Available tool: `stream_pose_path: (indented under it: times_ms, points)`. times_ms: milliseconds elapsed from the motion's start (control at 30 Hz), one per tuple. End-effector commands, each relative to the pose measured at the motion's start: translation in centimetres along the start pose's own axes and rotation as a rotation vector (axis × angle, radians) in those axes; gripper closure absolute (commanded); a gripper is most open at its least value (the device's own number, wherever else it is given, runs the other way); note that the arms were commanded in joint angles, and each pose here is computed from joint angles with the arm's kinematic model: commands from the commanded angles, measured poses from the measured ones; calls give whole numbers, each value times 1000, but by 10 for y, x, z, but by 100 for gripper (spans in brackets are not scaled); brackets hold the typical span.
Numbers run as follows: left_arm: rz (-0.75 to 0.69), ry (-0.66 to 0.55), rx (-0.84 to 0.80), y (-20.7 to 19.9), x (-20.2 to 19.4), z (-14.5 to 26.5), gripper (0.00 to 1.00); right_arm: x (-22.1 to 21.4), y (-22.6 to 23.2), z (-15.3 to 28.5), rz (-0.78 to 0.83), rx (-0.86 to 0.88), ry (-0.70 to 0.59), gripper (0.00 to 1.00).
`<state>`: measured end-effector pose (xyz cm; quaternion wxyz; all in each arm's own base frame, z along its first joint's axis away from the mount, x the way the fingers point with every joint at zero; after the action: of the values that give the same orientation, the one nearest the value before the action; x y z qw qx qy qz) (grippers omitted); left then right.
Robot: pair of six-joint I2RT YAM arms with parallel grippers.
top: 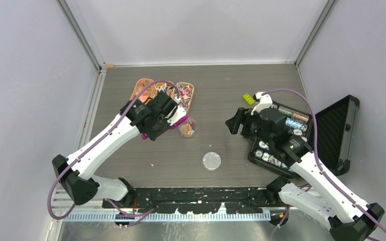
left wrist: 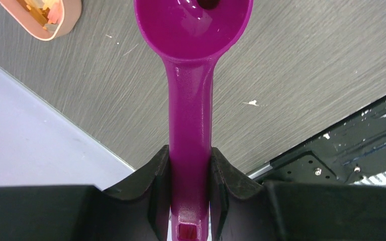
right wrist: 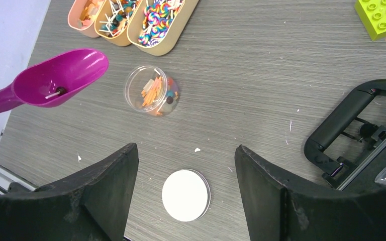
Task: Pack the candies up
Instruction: Place the fake candies in the packing bottle.
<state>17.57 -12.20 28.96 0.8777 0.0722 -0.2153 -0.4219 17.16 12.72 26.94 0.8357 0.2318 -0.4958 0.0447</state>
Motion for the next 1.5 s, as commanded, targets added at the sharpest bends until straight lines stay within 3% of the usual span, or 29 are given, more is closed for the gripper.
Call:
stream_pose_path:
  times_ms: [0, 567, 900, 1067, 1467]
  points:
    - [-63, 65, -52, 2, 6, 4, 100, 5, 2, -2, 10, 21, -47, 25]
    - [-109, 305, -69, 2, 41, -11, 100, 12, 3, 4, 30, 28, -96, 25]
    - [-105, 308, -85, 0, 51, -10, 100, 13, 3, 9, 23, 32, -107, 25]
    - [-134, 388, -48, 1, 49, -15, 100, 14, 3, 13, 12, 30, -117, 25]
    - [-160, 444, -24, -4, 55, -17, 100, 12, 2, 18, 11, 42, -133, 25]
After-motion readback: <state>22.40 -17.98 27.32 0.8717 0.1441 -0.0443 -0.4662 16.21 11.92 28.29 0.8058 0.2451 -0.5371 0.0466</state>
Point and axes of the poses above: each gripper's point midway between its finger pads, its own z axis back along the fingers, its own y axis along the line the jaws close on, x = y × z, the point moved 9 cm from there along z, back along the fingers, and after that the axes turned 3 degrees about z, right-handed, at the moved point
